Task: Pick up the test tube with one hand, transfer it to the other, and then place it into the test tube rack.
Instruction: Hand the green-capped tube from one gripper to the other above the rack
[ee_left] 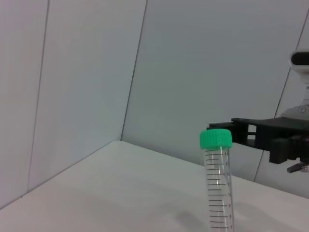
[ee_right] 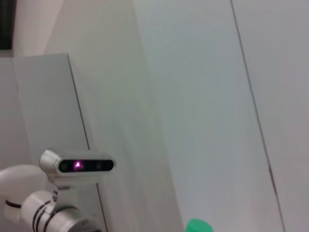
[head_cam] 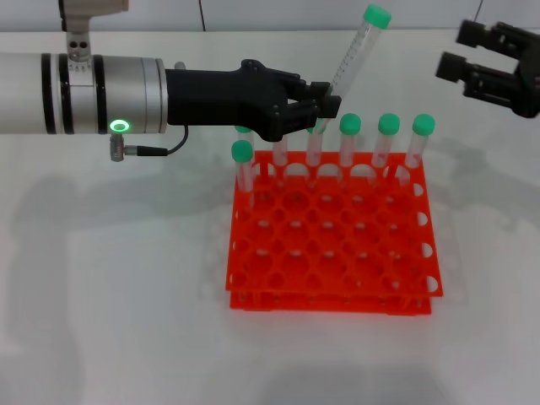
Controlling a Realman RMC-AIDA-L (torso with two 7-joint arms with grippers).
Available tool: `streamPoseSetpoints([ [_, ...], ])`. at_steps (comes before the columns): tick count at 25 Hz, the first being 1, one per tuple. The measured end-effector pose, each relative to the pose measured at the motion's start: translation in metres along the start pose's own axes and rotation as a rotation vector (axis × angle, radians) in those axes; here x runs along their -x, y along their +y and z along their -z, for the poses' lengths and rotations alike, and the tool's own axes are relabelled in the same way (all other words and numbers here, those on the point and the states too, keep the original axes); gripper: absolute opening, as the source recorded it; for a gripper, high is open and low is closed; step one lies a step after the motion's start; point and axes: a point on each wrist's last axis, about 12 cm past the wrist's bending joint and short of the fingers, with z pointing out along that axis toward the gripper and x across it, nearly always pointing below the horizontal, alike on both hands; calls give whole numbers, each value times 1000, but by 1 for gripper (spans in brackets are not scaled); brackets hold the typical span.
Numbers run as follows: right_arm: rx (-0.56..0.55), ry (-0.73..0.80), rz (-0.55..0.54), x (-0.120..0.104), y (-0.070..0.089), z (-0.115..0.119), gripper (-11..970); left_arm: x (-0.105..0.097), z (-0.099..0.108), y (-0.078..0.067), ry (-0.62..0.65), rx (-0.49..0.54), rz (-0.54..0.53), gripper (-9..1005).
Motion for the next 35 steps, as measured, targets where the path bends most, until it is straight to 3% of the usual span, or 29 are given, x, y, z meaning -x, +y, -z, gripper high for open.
streamPoseSetpoints([
  [8,32,-14,-26,0,-4,-22,703,-2,0,-1,-2,-1,0,200],
  [35,97,-11,-29,3,-2,-62,669,-3,0,-1,-3,-4,-2,199],
])
